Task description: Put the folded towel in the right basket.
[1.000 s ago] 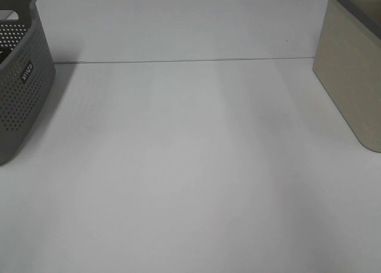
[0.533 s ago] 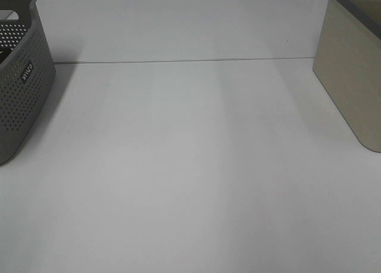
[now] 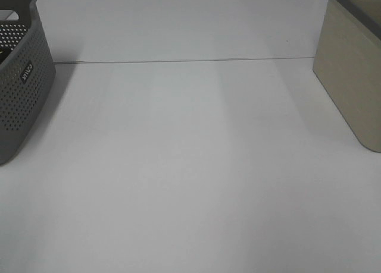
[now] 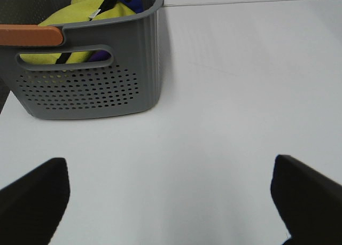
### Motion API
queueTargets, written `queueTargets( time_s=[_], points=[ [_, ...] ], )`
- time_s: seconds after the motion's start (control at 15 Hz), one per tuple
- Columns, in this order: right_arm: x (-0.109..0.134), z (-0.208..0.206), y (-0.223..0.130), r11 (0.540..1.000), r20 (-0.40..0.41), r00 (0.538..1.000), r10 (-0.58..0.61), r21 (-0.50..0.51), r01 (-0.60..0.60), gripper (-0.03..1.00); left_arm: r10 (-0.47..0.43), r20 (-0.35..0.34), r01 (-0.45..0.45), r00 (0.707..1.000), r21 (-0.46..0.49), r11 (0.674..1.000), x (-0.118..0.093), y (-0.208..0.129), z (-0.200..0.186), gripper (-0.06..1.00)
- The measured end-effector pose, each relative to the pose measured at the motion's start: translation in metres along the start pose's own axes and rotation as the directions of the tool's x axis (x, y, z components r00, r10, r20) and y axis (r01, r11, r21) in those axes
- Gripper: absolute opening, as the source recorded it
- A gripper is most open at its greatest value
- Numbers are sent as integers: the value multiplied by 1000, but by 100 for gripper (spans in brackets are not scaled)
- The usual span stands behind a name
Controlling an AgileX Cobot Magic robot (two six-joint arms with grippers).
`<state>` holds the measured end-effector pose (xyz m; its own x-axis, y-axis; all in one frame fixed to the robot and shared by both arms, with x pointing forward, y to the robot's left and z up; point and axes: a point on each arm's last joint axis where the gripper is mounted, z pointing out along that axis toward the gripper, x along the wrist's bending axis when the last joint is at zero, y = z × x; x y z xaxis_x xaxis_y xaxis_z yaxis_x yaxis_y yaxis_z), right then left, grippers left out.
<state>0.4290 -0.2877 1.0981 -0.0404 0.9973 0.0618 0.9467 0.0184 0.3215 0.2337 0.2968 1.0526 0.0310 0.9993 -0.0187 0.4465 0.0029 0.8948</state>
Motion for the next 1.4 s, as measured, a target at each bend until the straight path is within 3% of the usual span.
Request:
queueTargets(
  time_s=[0.2,0.4,0.47,0.53,0.67,1.0,1.13,1.4],
  points=[
    [-2,19,-54,998,3,1000,3,58,-4,68,0,0,0,1000,0,1000,0,0,0,97],
    [-3,33,-103,1000,3,1000,4,31,-4,68,0,0,0,1000,0,1000,0,0,0,97],
    [-3,32,-113,1000,3,1000,2,-7,-2,68,0,0,0,1000,0,1000,0,0,0,97],
    [-2,18,-126,988,3,1000,-6,-151,6,68,0,0,0,1000,0,1000,0,0,0,97],
    [-2,7,-138,958,8,1000,-28,-286,29,68,0,0,0,1000,0,1000,0,0,0,97],
    [-1,-17,-184,785,36,997,-66,-615,74,68,0,0,0,1000,0,1000,0,0,0,97],
    [0,-22,-199,717,42,997,-69,-693,79,68,0,0,0,1000,0,1000,0,0,0,97],
    [0,-23,-201,707,42,997,-69,-703,79,68,0,0,0,1000,0,1000,0,0,0,97]
  ],
)
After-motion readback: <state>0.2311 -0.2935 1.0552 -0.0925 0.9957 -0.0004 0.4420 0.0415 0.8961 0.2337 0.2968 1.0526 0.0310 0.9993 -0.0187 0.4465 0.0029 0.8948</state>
